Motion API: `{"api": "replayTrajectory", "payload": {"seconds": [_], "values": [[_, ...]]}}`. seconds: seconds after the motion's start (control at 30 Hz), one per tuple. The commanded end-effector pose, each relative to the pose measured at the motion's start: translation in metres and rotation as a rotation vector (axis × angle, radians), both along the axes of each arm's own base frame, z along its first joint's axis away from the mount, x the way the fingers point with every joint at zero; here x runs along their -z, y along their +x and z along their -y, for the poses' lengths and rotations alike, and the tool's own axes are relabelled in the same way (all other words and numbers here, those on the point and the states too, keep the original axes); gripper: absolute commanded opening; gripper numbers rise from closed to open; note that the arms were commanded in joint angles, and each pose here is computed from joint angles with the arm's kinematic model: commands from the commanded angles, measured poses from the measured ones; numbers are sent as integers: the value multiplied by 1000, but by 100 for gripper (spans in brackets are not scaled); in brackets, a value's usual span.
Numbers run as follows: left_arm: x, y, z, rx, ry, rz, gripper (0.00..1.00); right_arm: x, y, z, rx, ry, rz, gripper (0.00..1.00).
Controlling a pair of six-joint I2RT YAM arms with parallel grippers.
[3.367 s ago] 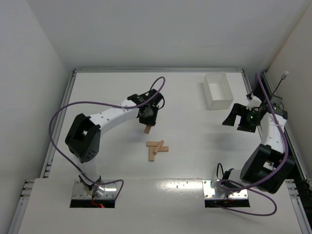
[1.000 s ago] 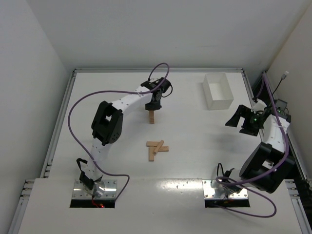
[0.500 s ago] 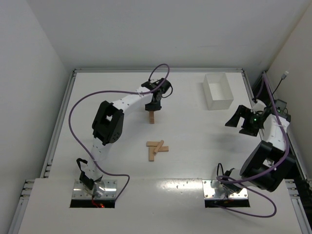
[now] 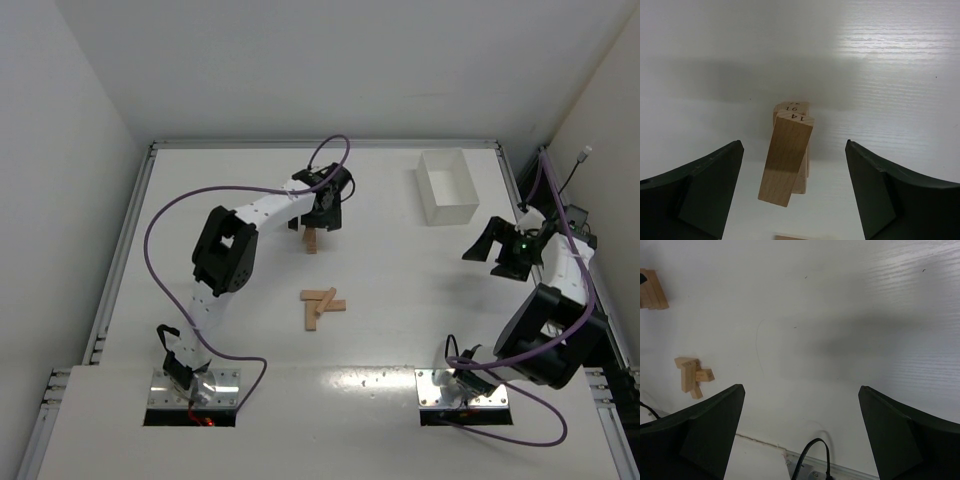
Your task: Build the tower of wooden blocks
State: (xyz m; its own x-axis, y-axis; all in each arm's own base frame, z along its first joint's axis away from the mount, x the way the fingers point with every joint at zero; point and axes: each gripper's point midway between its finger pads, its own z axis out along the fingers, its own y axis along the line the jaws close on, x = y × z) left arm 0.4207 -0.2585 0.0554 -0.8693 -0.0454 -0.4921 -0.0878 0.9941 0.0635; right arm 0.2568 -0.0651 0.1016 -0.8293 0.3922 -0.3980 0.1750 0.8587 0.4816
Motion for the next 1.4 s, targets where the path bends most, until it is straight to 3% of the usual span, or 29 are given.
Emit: {"api": "replayTrajectory", "payload": {"seconds": [0.0, 0.1, 0.23, 0.33, 0.73, 0.87, 1.37], "values": [[-47, 8, 16, 37, -76, 94, 81, -5, 8, -1, -13, 4, 43, 95], [-50, -2, 20, 54, -68, 95, 74, -6, 10, -2, -17, 12, 49, 95], [-50, -10, 12, 35, -63, 90, 57, -6, 11, -4, -26, 12, 49, 95], [-44, -16, 7, 35, -49, 72, 51, -6, 11, -4, -26, 12, 49, 95], [-36, -20, 0, 19, -26, 66, 56, -12, 12, -5, -29, 8, 70, 95], [-26, -23, 3, 28, -30, 37, 50, -12, 12, -5, -29, 8, 70, 95], [-4, -24, 6, 35, -17, -8, 47, -9, 10, -6, -36, 14, 58, 95]]}}
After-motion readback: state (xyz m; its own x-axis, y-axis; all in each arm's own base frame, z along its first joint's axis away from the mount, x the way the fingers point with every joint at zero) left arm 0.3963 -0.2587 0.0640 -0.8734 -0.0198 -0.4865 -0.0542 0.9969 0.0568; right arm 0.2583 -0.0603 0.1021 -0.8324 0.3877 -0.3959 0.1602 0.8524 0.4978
